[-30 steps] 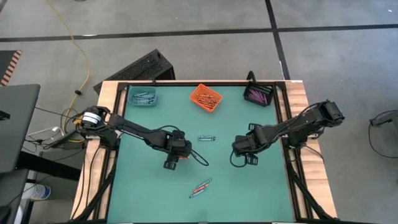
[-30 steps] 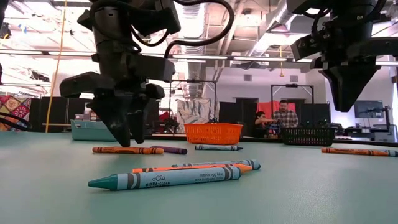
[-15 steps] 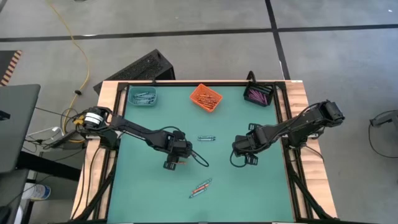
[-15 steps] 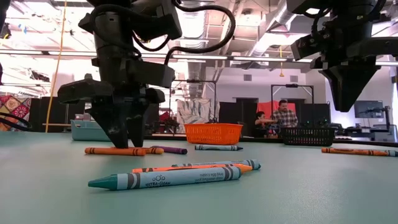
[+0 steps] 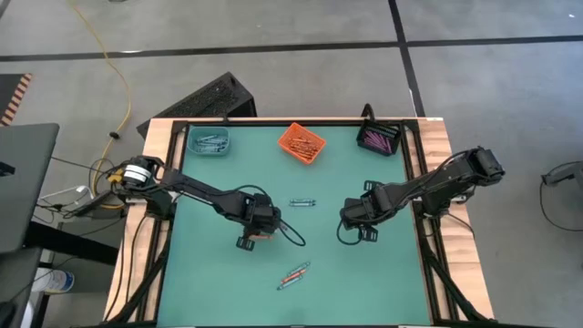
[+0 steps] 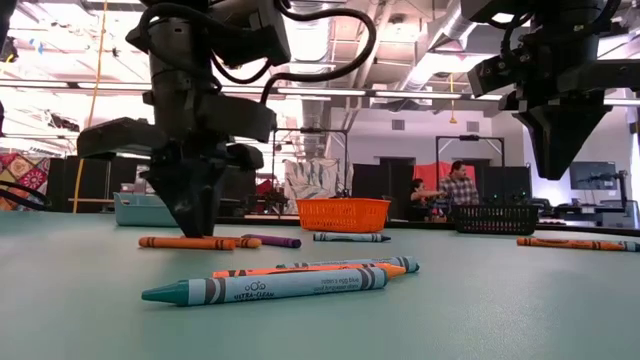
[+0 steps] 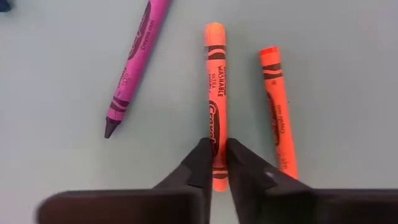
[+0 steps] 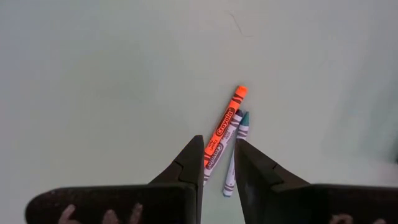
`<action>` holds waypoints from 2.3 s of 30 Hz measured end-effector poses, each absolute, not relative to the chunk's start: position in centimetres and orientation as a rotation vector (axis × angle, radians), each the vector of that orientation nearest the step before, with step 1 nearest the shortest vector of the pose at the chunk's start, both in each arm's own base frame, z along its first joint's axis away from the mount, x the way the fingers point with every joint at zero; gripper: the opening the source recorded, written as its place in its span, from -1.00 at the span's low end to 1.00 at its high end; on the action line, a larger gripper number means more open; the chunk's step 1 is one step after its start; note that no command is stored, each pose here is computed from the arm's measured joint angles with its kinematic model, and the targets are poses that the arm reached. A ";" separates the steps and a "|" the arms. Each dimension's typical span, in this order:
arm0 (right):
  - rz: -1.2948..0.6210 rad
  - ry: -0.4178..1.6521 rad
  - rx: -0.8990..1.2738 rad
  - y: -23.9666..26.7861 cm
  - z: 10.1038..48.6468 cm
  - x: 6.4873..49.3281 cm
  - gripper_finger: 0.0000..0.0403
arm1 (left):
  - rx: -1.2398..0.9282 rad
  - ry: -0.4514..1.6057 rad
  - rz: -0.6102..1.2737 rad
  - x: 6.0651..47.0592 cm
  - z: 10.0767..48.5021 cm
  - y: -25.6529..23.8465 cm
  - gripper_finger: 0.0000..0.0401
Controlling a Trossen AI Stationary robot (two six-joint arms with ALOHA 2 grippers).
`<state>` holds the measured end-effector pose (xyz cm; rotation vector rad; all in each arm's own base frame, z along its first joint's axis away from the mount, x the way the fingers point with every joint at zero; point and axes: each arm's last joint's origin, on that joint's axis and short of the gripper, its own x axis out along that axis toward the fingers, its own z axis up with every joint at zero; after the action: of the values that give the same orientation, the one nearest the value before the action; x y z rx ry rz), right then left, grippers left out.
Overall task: Sort crayons
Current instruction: Put the orange crayon into the orange bin
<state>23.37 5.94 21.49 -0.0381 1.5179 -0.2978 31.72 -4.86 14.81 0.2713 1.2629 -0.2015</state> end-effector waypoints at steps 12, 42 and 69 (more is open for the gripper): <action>-0.298 1.516 -0.038 5.9 21.5 23.4 -0.59 | 0.332 1.287 -0.134 31.5 15.3 -4.5 -0.99; -0.294 1.444 -0.025 6.1 21.5 24.1 -0.59 | 0.157 1.306 -0.130 31.5 19.0 -5.2 -0.75; -0.281 1.402 -0.051 6.6 21.5 24.3 -0.59 | 0.099 1.333 -0.089 32.7 13.9 -8.1 -0.49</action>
<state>24.29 6.63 21.51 -0.0505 1.4019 -0.2809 32.75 -8.14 13.90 0.0989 1.3327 -0.0894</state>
